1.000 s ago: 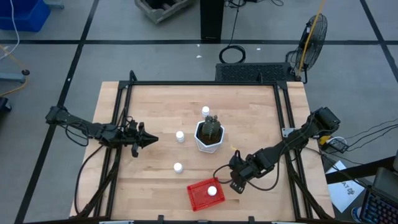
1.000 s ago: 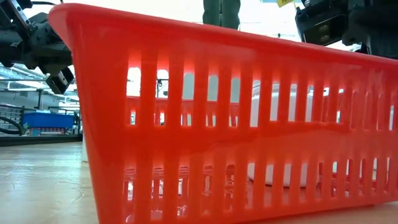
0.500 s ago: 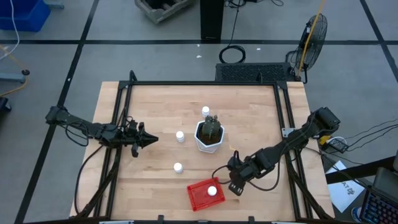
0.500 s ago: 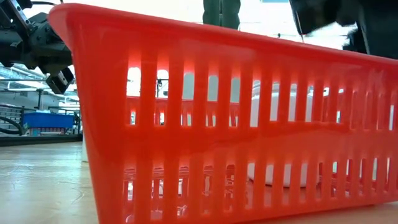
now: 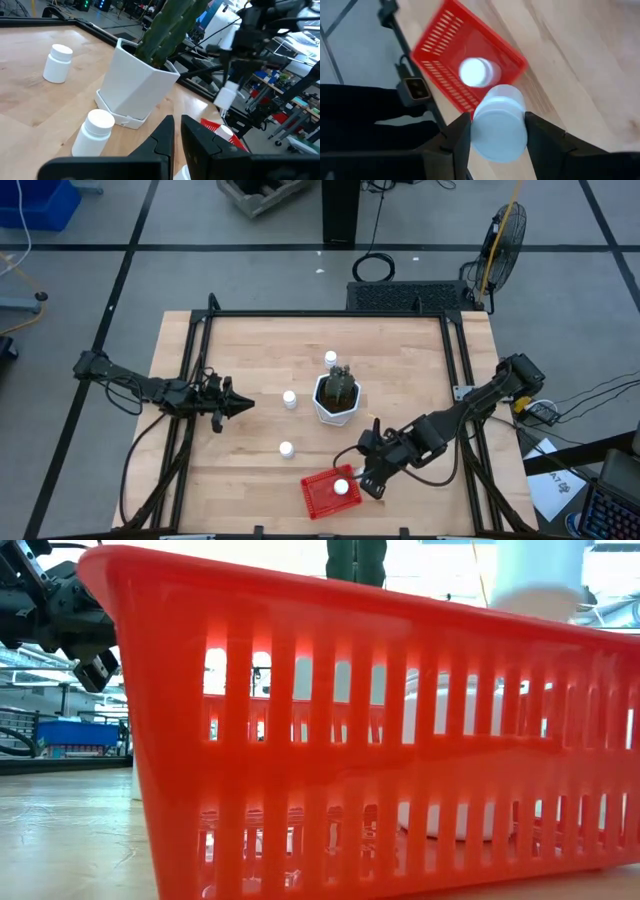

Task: Pick and place pill bottles into a basket
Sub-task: Put the white medicine bottle into the red bin

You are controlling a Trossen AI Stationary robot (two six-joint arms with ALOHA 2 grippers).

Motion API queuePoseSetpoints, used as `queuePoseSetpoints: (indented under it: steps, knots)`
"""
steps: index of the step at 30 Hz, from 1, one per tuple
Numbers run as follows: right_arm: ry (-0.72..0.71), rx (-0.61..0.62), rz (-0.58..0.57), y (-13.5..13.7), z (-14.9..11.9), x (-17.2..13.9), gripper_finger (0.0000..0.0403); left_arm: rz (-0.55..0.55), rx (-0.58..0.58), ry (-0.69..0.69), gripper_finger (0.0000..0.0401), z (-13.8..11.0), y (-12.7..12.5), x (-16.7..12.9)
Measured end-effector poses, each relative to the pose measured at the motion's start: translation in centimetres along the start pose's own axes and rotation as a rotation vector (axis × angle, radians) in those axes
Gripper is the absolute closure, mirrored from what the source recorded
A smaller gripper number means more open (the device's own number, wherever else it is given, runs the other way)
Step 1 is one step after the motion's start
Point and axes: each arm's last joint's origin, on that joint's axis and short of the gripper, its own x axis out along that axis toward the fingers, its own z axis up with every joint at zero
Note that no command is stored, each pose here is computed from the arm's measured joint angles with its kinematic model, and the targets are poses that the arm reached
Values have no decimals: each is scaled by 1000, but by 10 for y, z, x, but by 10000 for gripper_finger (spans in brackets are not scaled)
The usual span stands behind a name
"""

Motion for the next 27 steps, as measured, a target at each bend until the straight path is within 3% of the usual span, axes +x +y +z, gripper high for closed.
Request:
queuePoseSetpoints:
  steps: [7, 15, 27]
  knots:
    - [-83, -134, 50, 42, 23, -13, 255, 5, 3, 7, 364, -1, 0, 0]
    - [-102, -236, 67, 73, 43, 0, 255, 11, 7, 19, 364, -2, 1, 0]
    - [-112, -228, 87, 80, 70, 16, 255, 10, 2, 20, 364, -2, 1, 0]
